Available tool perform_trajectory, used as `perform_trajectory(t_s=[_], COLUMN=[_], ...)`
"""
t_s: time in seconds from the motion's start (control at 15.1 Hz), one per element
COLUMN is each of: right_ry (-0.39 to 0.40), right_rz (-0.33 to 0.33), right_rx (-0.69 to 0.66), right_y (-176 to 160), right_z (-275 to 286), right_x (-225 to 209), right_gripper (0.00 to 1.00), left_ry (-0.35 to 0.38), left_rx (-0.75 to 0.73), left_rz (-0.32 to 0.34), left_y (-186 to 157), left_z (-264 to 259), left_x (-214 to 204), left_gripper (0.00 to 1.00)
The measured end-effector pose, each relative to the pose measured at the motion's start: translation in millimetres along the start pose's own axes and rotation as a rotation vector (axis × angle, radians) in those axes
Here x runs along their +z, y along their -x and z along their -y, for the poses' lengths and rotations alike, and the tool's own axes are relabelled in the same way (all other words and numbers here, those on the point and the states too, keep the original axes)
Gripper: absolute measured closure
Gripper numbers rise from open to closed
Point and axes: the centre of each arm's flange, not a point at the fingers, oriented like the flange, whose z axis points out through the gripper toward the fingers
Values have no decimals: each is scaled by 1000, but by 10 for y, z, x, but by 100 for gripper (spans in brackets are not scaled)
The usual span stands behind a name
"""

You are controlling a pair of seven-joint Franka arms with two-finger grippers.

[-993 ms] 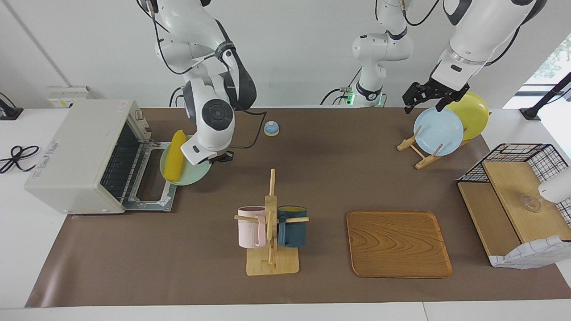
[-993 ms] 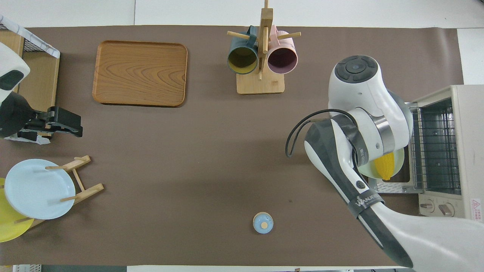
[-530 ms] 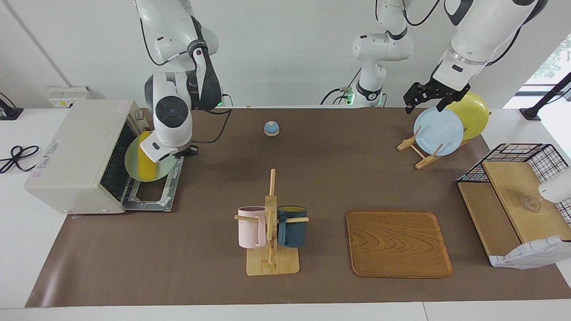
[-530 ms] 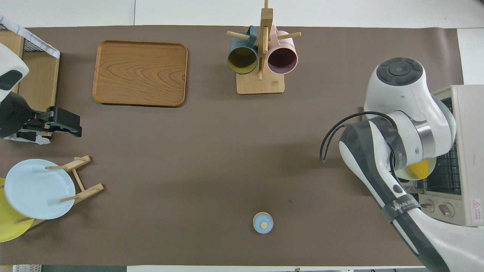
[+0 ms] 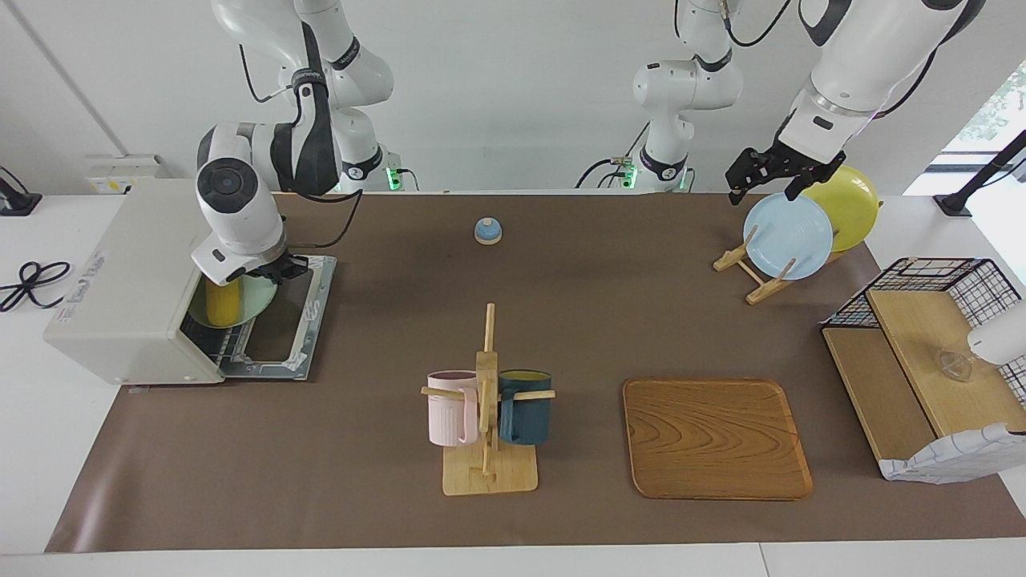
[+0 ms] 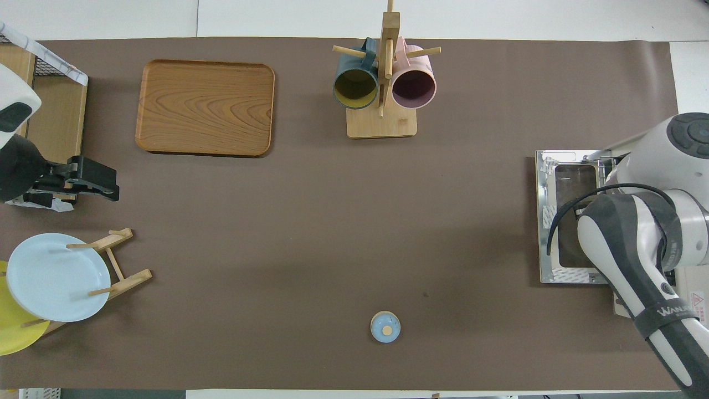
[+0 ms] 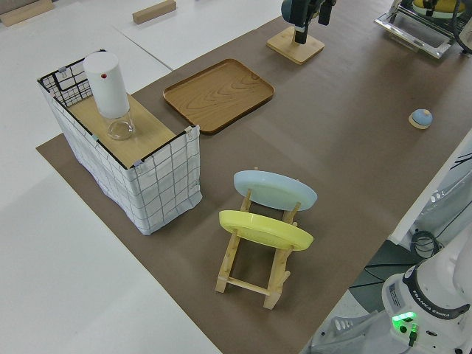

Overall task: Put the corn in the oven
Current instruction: 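Release the corn inside the oven and withdraw the right gripper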

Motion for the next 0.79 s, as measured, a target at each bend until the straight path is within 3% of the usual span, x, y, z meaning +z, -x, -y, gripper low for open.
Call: perform_trajectory(t_s=[0.79], right_ry=[-13], right_rz=[-46], right_rx=[7], right_y=[35], right_z=[-35], right_x=[68], right_gripper=[97], left_ry=[0], left_rx=[0], left_rz=[0], left_y=[0], left_z=[1], left_x=[0], left_gripper=[0])
